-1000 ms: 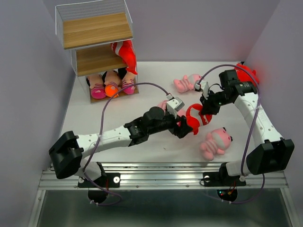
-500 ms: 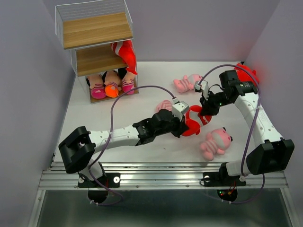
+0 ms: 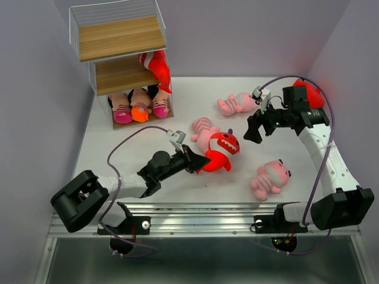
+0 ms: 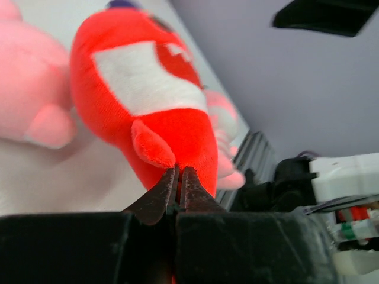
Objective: Place and organize the stuffed toys onto the shelf
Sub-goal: Pass the stuffed toy from the right arm to the left
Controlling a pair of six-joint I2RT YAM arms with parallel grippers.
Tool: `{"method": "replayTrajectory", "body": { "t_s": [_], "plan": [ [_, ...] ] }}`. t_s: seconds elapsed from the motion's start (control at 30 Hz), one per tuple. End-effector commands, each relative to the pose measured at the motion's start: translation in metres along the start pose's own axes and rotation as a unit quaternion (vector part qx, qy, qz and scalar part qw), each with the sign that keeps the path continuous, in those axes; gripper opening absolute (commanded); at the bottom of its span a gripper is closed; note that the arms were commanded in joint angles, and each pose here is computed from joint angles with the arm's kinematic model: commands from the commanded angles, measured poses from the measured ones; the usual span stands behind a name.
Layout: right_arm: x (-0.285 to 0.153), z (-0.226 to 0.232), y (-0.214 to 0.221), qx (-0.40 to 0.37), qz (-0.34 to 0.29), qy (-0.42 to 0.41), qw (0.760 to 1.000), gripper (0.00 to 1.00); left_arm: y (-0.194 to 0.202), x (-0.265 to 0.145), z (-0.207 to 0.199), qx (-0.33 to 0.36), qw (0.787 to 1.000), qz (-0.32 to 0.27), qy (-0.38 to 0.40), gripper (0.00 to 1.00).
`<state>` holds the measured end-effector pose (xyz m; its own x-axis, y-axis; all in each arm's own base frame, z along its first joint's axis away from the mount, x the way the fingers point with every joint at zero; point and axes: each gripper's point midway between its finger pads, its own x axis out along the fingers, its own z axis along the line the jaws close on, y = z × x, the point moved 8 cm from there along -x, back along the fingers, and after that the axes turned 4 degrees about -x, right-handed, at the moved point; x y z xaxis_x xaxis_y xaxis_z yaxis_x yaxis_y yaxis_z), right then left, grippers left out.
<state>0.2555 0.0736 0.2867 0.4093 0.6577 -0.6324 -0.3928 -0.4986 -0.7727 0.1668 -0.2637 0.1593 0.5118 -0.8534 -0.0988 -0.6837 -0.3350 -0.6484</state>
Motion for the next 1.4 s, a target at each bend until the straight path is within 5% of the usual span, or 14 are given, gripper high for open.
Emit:
{"method": "replayTrajectory", "body": {
  "t_s": [0.0, 0.4, 0.63, 0.93, 1.37],
  "plan": [
    [-0.018, -0.009, -0.038, 0.036, -0.107, 0.044, 0.993, 1.0, -0.044, -0.025, -0.047, -0.031, 0.979, -0.148, 0.138, 0.0],
    [0.003, 0.028, -0.03, 0.154, -0.177, -0.228, 0.945, 1.0, -0.071, -0.068, -0.076, -0.077, 0.924, -0.278, 0.251, 0.0],
    [0.024, 0.022, -0.014, 0.276, -0.148, -0.218, 0.924, 1.0, -0.08, -0.08, -0.088, -0.069, 0.9, -0.315, 0.293, 0.0],
    [0.032, 0.007, -0.014, 0.447, -0.149, -0.081, 0.879, 1.0, -0.1, -0.082, -0.113, -0.041, 0.877, -0.352, 0.325, 0.0],
    [0.037, 0.019, -0.015, 0.523, -0.174, -0.167, 0.817, 1.0, -0.114, -0.078, -0.138, -0.031, 0.856, -0.368, 0.362, 0.0]
  ]
}}
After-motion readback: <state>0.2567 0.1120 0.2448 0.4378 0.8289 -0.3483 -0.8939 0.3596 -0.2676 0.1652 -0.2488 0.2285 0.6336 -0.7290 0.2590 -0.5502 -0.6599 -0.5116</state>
